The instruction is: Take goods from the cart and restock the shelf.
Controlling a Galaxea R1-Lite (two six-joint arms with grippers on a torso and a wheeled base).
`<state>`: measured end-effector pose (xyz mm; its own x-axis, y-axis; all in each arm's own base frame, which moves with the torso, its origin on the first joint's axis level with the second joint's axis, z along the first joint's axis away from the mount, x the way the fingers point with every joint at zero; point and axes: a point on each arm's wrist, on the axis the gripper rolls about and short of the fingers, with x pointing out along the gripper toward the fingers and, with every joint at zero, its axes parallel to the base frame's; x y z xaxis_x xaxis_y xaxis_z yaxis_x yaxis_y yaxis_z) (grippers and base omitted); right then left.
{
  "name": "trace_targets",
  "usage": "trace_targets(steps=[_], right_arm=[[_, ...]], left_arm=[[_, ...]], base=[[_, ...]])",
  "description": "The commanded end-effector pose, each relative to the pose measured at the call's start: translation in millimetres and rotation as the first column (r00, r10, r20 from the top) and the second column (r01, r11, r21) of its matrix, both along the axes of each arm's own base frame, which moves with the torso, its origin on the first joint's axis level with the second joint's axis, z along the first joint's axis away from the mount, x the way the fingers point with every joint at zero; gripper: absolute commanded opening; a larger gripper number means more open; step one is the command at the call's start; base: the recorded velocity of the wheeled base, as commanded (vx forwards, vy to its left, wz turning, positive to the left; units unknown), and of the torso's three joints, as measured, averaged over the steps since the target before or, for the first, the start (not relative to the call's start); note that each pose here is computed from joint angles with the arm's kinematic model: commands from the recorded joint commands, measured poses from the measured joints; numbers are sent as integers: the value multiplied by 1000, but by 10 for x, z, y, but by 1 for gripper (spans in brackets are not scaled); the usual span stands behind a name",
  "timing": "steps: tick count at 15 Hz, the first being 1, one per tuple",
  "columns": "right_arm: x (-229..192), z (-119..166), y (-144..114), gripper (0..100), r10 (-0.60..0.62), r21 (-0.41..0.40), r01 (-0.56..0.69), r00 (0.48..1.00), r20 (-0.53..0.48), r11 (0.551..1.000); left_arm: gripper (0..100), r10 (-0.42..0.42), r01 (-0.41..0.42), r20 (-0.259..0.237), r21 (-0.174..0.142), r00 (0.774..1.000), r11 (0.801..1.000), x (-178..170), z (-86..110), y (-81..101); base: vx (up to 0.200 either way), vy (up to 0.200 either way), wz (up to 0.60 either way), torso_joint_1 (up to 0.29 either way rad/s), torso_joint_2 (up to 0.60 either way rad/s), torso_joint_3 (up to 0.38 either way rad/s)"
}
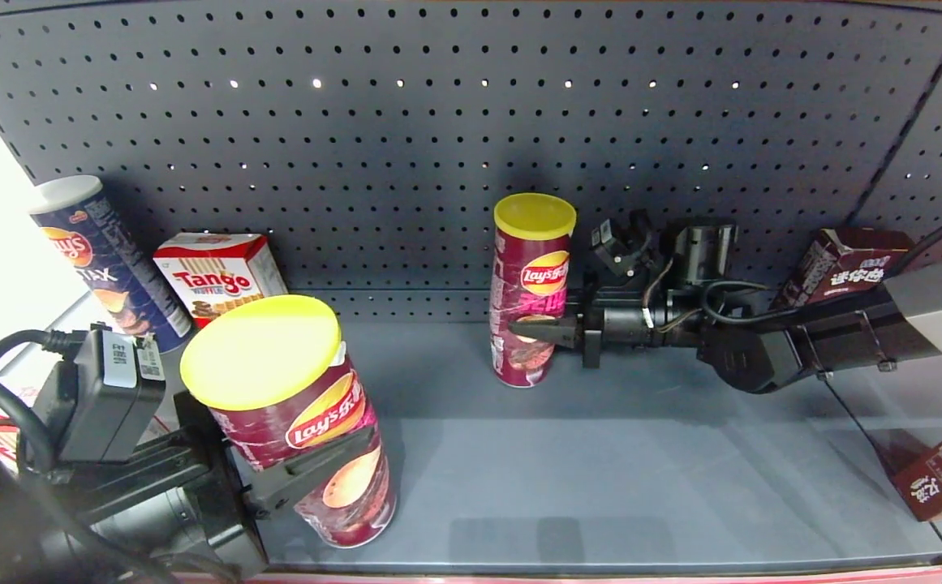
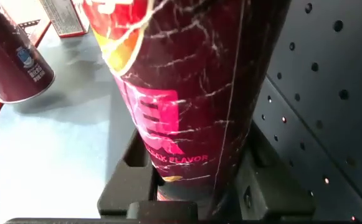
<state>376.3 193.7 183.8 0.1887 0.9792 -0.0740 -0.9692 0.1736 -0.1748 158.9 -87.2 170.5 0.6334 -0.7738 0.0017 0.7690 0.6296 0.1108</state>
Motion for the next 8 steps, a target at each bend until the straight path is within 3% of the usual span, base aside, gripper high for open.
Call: trace_targets(steps=[1, 8], right_arm=[[-133, 185, -55, 0, -7, 13, 7, 1000, 26, 1000], [-1061, 287, -138, 0, -54, 58, 56, 998, -32, 997]], left_arm=[[0, 0, 0, 0, 0, 1000, 1000, -2, -1, 1], [0, 1, -1, -1, 4, 1000, 1000, -58, -22, 28]], base=[[0, 0, 0, 0, 0, 0], [0, 0, 0, 0, 0, 0]])
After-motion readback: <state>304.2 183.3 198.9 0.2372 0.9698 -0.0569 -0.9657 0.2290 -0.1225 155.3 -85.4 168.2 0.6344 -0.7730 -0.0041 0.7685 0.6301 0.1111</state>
